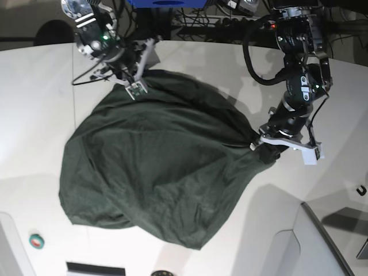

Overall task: Layout the t-shirt on the table in an organized manner, then fold the t-shirt properly
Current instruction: 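Reach the right gripper to the shirt's opposite edge and grasp it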

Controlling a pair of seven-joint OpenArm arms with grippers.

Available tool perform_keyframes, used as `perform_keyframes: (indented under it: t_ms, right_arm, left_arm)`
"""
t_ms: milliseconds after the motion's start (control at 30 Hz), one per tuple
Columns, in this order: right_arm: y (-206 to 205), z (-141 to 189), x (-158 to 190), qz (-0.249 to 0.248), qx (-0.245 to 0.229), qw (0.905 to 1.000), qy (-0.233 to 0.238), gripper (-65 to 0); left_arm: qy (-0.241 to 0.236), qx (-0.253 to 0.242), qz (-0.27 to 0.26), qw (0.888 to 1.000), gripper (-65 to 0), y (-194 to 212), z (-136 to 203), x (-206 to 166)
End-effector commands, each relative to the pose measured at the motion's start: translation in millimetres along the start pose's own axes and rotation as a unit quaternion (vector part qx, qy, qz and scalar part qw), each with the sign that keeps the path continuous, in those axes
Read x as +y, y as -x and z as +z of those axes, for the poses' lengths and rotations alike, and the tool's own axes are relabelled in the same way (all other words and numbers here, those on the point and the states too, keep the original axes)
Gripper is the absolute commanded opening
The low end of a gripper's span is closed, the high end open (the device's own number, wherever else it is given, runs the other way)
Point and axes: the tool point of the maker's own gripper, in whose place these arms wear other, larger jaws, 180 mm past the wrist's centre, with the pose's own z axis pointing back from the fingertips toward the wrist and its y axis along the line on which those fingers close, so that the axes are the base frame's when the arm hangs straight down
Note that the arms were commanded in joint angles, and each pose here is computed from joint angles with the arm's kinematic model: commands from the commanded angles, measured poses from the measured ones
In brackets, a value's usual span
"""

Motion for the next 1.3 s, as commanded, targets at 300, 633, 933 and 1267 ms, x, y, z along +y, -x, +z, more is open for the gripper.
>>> perform_keyframes:
  t_ms: [300,633,933,1267]
  right_arm:
    - [21,9,-14,0.014,0.041,0.999,0.012,-64.7]
    - [21,23,-9,-0.039,0.057,0.9974,0.021,-64.4]
    - [19,66,-104,-0.103,0.051,0.9838,0.137,-64.5]
    - [4,104,-180,-0.106,0.058,0.9671,0.224,-64.7]
  left_arm:
    - [-0.054,0.056,-0.005,0.997,-65.0,33,-6,57]
    - [-0.107,0.072,0.016,0.992,-65.0,44,0,104]
    - [-0.113,0.016,0.015,0.993,-65.0,0,10,107]
    - [-0.095,0.004,0.014,0.995,-65.0,-5,9,90]
